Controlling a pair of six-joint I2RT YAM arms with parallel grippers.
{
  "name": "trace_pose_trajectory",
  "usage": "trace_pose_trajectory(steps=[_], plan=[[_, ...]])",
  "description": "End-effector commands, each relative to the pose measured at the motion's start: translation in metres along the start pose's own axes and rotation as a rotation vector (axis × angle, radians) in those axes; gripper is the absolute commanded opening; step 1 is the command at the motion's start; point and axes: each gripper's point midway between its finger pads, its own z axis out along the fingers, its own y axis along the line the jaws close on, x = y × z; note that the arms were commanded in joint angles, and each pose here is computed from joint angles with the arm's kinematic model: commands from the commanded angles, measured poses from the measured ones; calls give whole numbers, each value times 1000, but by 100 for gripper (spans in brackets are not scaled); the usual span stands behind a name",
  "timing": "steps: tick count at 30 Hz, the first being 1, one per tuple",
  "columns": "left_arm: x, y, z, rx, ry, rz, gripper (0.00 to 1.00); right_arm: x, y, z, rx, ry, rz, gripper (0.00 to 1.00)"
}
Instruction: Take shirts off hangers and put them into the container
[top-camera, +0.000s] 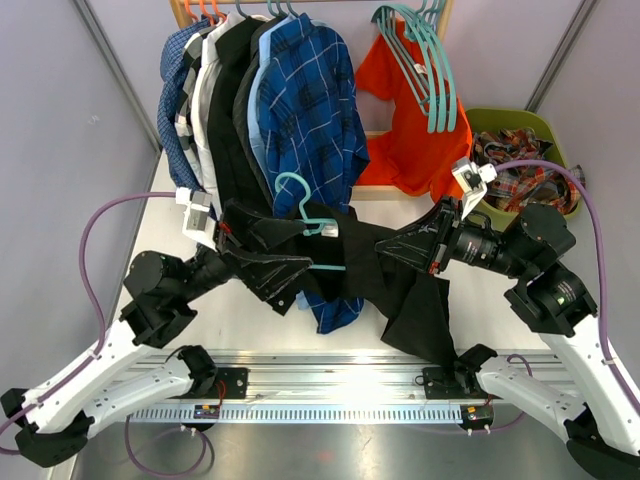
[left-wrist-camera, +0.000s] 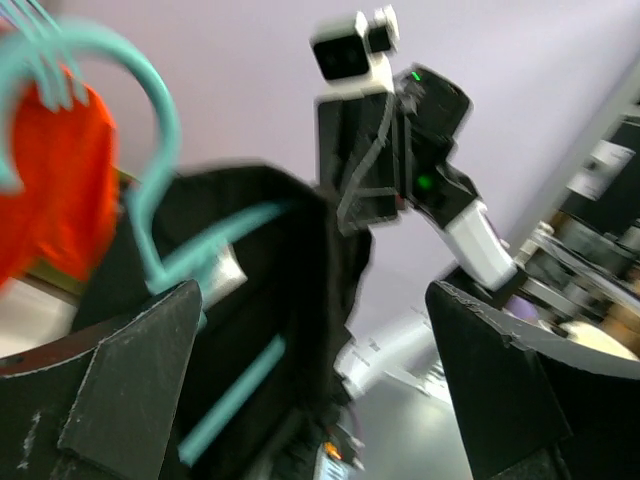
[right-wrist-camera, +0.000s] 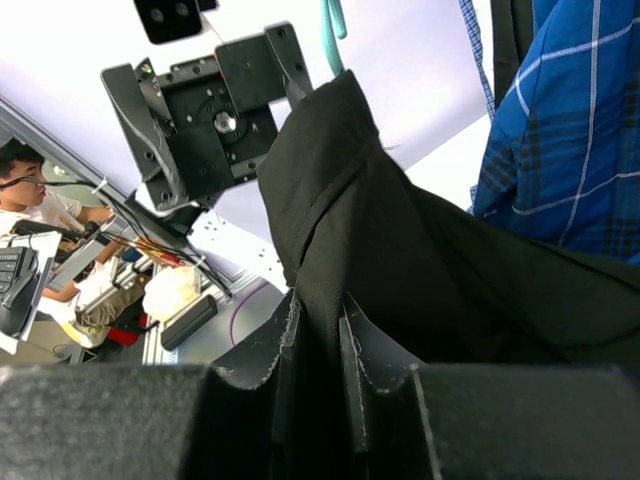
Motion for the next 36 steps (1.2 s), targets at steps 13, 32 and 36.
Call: trace_pose_trajectory(steps=[13,32,36], plan=[[-23,43,34,-478,-150,343,99,-12,30,-21,-61,-75,-75,0],[-34,54,43,-674,-277,370,99,3,52,-46,-109,-25,-114,0],[-32,62,49,-670,-271,307,99,7,59,-50,-138,-11,-111,0]])
